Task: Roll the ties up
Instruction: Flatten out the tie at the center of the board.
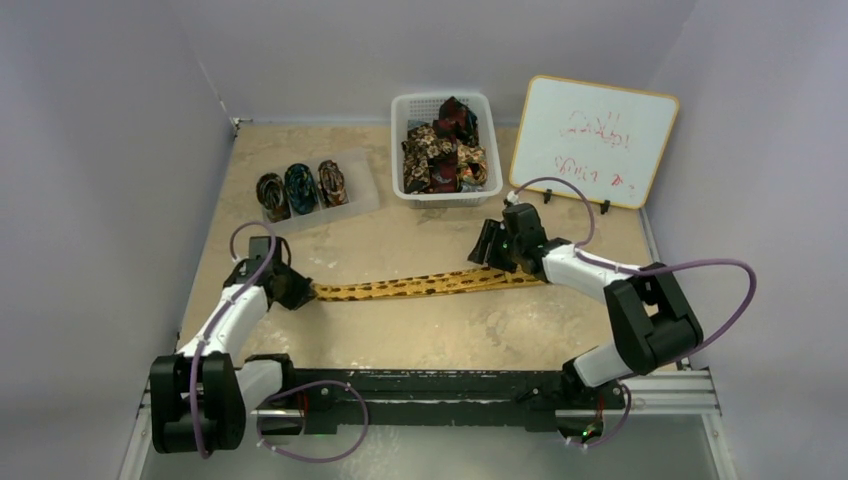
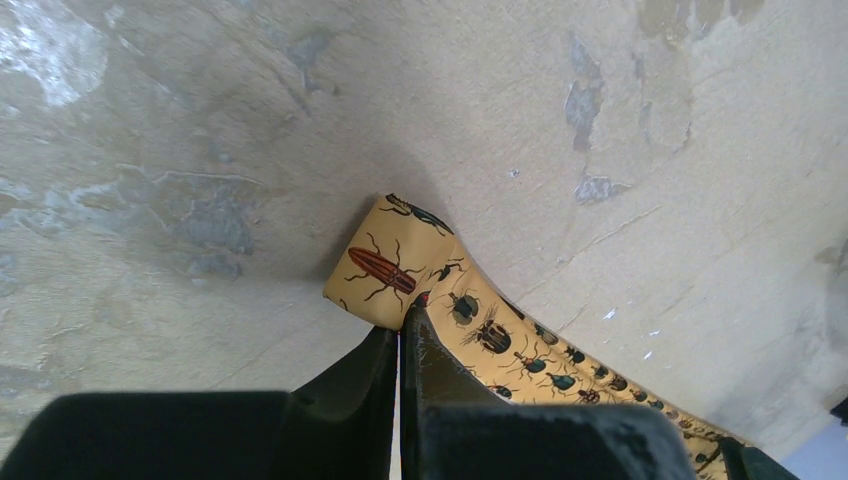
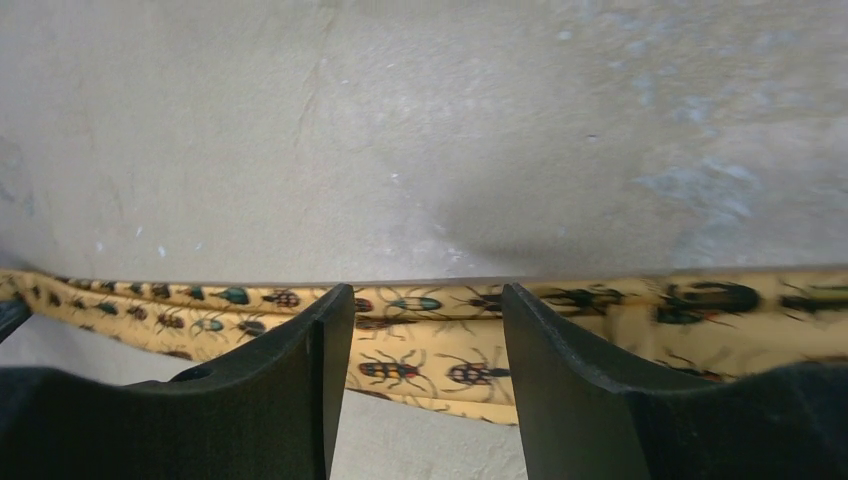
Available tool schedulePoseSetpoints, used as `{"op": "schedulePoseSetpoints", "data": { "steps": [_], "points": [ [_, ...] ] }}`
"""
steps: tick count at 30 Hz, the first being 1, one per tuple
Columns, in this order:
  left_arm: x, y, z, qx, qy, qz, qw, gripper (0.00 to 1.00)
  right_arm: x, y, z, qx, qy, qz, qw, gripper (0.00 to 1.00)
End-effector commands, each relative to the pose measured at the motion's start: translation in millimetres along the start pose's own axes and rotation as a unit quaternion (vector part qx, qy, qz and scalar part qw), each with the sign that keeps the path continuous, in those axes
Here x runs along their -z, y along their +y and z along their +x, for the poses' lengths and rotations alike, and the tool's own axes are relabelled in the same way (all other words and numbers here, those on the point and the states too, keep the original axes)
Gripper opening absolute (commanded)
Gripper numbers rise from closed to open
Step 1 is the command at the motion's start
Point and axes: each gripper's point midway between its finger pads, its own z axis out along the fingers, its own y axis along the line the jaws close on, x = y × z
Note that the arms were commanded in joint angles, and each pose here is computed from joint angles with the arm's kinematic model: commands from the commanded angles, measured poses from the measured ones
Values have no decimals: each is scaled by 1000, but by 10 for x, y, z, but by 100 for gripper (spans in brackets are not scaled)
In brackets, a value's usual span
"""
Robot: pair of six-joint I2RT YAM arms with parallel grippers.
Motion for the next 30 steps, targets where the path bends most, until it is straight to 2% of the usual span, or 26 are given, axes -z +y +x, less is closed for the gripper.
{"op": "schedulePoseSetpoints", "data": {
  "steps": [1,5,18,25,30],
  "points": [
    [23,14,-60,17,-8,7,1000,0,143,-179,-143,-23,-38,68,997,60],
    [29,-15,-35,26,5,24,999,0,209,-491,-156,-84,-61,160,982,59],
    [84,-67,-88,3,9,43,999,1,117,-1169,8,-184,-63,246,950,53],
    [201,-262,64,-17,52,104,993,37,288,-1349,-495,-148,-129,273,942,53],
    [272,-325,94,-22,55,126,990,47,349,-1587,-668,-148,-142,307,929,53]
  ]
}}
